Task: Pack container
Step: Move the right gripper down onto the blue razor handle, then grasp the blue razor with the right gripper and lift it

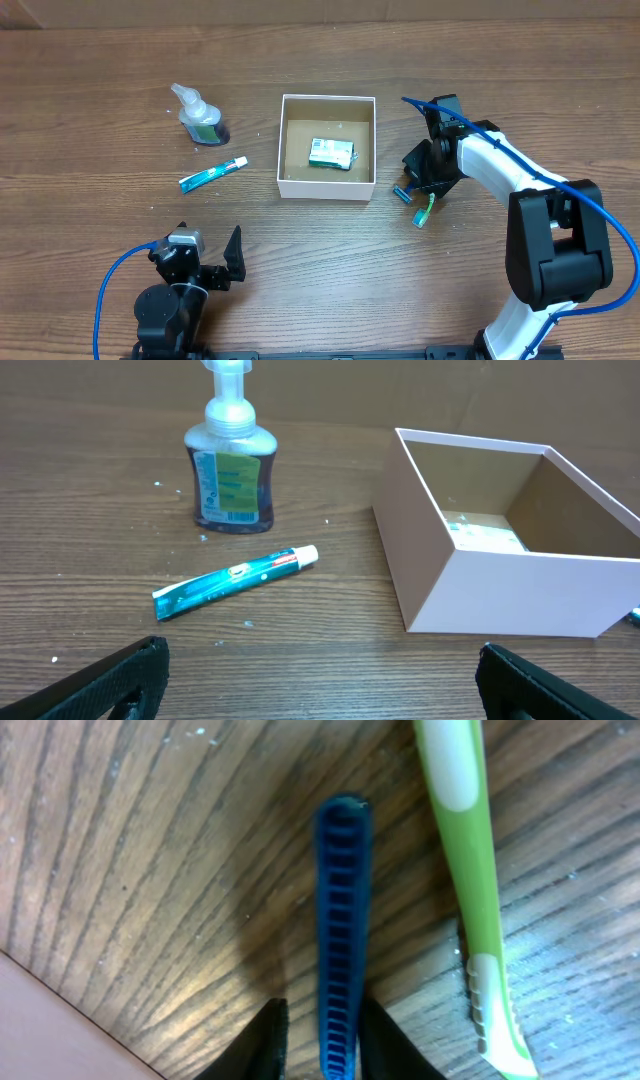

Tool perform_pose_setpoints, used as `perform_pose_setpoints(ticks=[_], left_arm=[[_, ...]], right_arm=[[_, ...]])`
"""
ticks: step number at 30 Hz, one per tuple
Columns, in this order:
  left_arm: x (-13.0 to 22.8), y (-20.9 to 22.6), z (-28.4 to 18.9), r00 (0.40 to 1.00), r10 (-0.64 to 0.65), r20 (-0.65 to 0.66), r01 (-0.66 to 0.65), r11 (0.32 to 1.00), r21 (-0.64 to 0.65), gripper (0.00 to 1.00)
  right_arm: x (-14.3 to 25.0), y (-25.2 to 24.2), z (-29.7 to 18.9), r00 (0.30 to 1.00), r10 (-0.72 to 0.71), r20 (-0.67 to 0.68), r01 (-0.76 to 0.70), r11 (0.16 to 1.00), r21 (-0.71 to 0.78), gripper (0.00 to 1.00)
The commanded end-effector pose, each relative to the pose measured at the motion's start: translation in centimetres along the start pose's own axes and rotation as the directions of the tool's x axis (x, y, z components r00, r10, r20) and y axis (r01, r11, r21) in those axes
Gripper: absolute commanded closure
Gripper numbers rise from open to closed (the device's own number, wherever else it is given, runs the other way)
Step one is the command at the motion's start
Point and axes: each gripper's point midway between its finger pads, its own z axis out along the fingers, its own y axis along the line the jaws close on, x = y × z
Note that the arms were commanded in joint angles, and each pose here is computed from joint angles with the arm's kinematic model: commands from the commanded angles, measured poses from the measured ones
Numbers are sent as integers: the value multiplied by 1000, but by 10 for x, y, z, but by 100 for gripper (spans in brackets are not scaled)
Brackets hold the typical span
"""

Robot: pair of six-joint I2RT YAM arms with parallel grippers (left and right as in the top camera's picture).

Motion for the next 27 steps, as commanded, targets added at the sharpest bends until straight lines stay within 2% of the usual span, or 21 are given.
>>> perform_pose_setpoints(ticks=[1,5,15,19,27], left_arm=[[1,0,0,1000,-11,6,11,1000,3,0],[1,0,0,1000,-11,5,11,1000,3,0],[1,0,0,1000,-11,6,11,1000,3,0],[1,0,0,1000,-11,6,11,1000,3,0],[1,0,0,1000,-11,5,11,1000,3,0]], right_arm=[[0,-7,8,1000,-4,17,4,999,42,79],[-3,-10,8,999,-5,32,4,998,57,82],[-7,-3,5,999,-29,44,27,999,40,96],[-13,13,-7,998,-37,56,36,999,6,96],[-31,55,-60,981,-166,103,170,985,-37,96]])
